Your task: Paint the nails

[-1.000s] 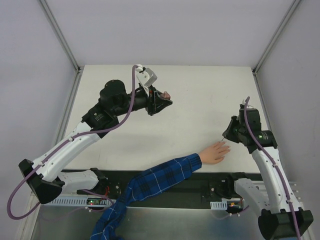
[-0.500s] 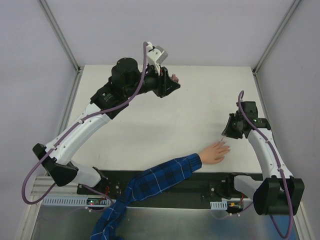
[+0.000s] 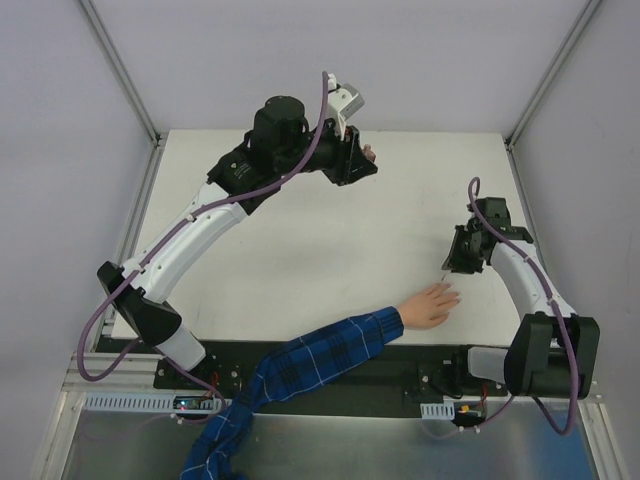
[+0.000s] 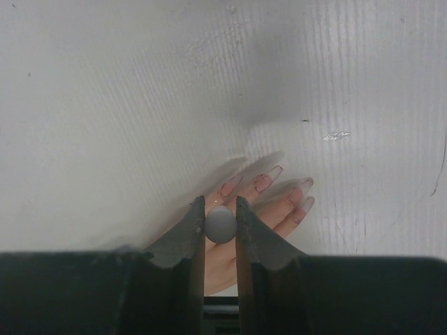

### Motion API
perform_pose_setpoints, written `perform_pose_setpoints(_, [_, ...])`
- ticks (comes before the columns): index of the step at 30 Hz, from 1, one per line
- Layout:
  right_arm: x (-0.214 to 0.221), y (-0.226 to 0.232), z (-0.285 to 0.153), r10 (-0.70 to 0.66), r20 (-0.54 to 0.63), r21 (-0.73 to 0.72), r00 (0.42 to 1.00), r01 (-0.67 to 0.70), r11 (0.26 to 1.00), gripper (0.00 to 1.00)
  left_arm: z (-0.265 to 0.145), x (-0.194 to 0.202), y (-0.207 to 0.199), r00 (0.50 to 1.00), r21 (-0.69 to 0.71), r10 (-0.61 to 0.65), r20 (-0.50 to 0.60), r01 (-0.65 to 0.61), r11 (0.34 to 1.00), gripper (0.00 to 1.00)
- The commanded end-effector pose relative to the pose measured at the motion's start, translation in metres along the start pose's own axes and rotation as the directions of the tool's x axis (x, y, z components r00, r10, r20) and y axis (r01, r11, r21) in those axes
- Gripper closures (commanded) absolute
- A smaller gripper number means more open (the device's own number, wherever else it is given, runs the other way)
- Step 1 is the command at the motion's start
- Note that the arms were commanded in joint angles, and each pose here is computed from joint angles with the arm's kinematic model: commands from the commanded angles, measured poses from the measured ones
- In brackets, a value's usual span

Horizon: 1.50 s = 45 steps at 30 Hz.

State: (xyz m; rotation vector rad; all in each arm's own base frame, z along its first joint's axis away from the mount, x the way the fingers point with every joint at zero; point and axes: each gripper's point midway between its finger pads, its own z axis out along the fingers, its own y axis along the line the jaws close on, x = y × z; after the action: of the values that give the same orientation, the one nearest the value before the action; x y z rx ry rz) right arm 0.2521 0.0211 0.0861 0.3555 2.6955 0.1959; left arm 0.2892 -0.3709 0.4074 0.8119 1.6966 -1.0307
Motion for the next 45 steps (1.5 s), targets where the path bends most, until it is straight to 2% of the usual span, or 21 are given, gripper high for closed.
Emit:
perform_pose_setpoints(1, [-0.016,0.003,0.001,-0.009,0.018,-0.016,1.000,0.009,1.000,1.00,-0.007,-0.023,-0.006,0.998,0.040,0.041,0.037,-0.042,0.998,1.00])
perform_pose_setpoints(8, [-0.010,0.000,0.012,-0.005,-0.022,-0.008,1.000,0.005,1.000,0.99,-0.006,-0.022,0.000,0.999,0.044,0.036,0.029,-0.037,0.998,1.00])
perform_pose_setpoints(26, [-0.018,0.003,0.020,-0.003,-0.037,-0.012,0.999,0.003,1.000,1.00,-0.006,-0.023,0.008,0.999,0.045,0.023,0.022,-0.024,0.999,1.00])
perform_pose_setpoints(45, [-0.003,-0.007,0.024,0.004,-0.081,0.029,0.997,-0.002,1.000,1.00,-0.005,-0.022,0.011,1.000,0.055,0.009,0.012,-0.010,0.998,1.00])
